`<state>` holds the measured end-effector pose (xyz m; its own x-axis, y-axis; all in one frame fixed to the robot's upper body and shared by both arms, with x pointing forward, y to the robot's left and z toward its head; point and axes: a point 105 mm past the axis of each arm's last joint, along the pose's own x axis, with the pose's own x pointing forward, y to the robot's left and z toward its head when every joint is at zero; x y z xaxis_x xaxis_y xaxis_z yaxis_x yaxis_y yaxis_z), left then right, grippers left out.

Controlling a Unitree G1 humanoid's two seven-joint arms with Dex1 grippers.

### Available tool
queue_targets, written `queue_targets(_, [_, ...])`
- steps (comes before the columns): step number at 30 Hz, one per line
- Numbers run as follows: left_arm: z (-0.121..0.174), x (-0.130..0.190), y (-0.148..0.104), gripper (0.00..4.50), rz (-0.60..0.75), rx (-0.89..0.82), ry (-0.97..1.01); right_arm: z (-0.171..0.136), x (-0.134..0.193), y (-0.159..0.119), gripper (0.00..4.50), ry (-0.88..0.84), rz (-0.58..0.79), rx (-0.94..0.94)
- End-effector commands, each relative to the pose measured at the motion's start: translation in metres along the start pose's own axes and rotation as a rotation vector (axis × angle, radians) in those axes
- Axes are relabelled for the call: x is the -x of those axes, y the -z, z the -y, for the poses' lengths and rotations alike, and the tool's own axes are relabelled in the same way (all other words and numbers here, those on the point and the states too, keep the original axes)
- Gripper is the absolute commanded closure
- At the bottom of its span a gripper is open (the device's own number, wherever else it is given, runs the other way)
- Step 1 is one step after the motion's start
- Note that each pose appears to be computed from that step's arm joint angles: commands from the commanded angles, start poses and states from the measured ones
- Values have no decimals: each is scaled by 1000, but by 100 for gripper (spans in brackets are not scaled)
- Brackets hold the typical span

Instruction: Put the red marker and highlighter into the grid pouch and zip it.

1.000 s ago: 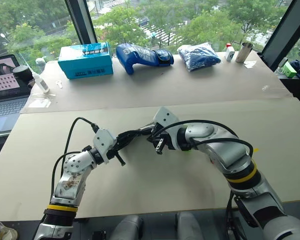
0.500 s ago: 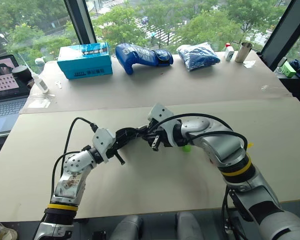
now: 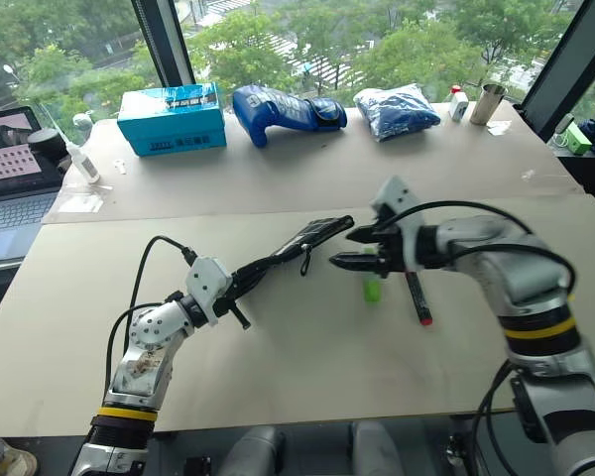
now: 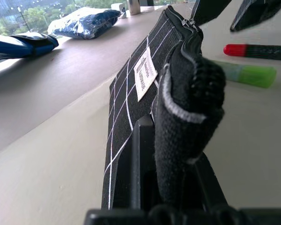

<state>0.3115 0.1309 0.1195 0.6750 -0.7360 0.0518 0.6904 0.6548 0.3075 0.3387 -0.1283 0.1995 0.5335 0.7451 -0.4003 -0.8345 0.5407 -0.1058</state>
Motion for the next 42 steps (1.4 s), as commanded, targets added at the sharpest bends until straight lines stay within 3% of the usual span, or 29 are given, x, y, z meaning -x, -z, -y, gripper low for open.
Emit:
queue_targets(1, [3,5,-12,450,66,-39,18,48,59,14,85,268,-23,2])
queue_targets(3, [8,7,-8,450,57,-57,46,69,74,45,85,414,-123,-70])
queue_targets(7, [11,16,-1,450,40,-83,89,69,75,74,85,463,-179,-157])
queue_targets(17, [-2,39,6,450,6,-96,123,69,69,72,85,497,-155,-252])
queue_targets(29, [-4,42,-6,450,73,-27,77,38,54,69,85,362,-159,-265])
queue_targets(42, [-1,43,-10,450,93,11,83,22,39,105,85,348,-301,-240])
